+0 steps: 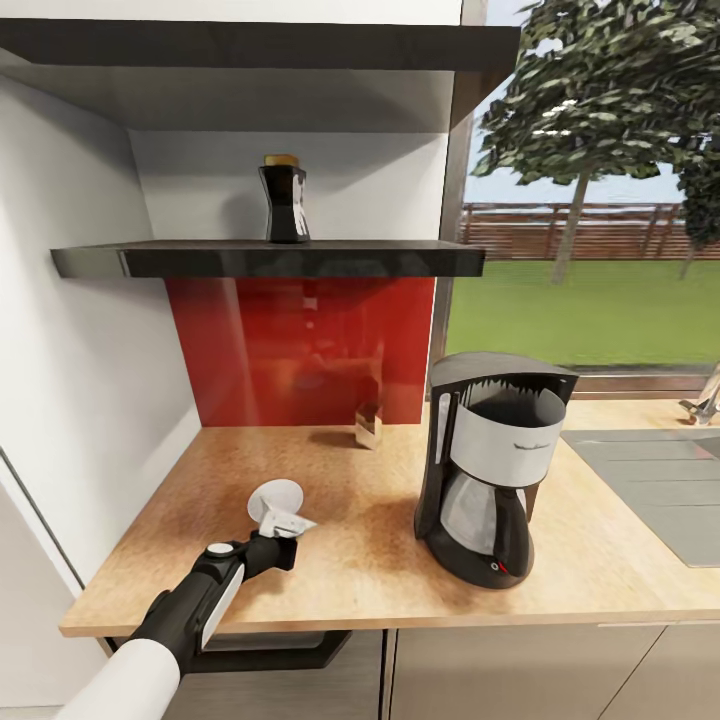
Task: Set up a coffee station on the kitchen countertop: keep the coffee maker on the countertop, move the bottle of coffee from the kitchen shelf to the counter next to the coffee maker, place a paper coffee filter on top of the coffee maker, put the saucer next to the coffee maker with the coffee cup on the saucer, and place the electric kettle next to the coffee maker.
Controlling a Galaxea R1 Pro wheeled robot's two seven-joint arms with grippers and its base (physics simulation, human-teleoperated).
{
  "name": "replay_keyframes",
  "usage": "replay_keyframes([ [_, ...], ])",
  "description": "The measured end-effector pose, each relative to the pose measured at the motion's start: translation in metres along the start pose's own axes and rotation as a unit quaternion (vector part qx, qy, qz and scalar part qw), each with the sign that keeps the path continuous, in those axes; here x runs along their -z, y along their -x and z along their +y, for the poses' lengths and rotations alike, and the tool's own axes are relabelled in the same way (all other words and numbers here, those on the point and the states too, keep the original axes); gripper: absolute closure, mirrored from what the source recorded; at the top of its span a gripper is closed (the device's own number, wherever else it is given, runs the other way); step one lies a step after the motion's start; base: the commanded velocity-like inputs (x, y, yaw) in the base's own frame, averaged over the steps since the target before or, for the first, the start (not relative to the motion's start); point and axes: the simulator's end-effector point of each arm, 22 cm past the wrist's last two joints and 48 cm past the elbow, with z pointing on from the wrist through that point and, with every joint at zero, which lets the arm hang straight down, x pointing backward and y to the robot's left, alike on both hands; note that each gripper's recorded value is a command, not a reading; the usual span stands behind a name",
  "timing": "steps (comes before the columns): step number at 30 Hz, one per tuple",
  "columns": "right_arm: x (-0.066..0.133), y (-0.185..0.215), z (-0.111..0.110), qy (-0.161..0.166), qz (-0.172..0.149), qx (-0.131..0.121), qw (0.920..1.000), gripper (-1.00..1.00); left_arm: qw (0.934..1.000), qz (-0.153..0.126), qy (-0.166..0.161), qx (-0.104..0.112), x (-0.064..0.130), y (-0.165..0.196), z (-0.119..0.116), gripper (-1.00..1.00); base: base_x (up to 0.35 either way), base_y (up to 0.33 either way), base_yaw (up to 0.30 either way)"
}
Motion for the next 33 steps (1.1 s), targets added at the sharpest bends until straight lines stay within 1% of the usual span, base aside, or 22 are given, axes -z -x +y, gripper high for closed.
replay_keyframes([
  [18, 0.0, 0.0, 0.001, 0.001, 0.0, 0.0, 1.0, -1.0, 1.0, -0.002, 0.001, 0.001, 0.0, 0.0, 0.001, 1.0, 0.0, 0.0, 0.0],
  [23, 0.0, 0.0, 0.001, 0.001, 0.0, 0.001, 1.0, -1.0, 1.0, -0.002, -0.007, 0.001, -0.001, 0.001, -0.005, 1.0, 0.0, 0.0, 0.0],
  [33, 0.0, 0.0, 0.002, 0.001, 0.0, 0.0, 1.0, -1.0, 0.9999, -0.002, -0.011, 0.0, -0.003, 0.001, -0.011, 1.0, -0.022, -0.007, 0.0],
])
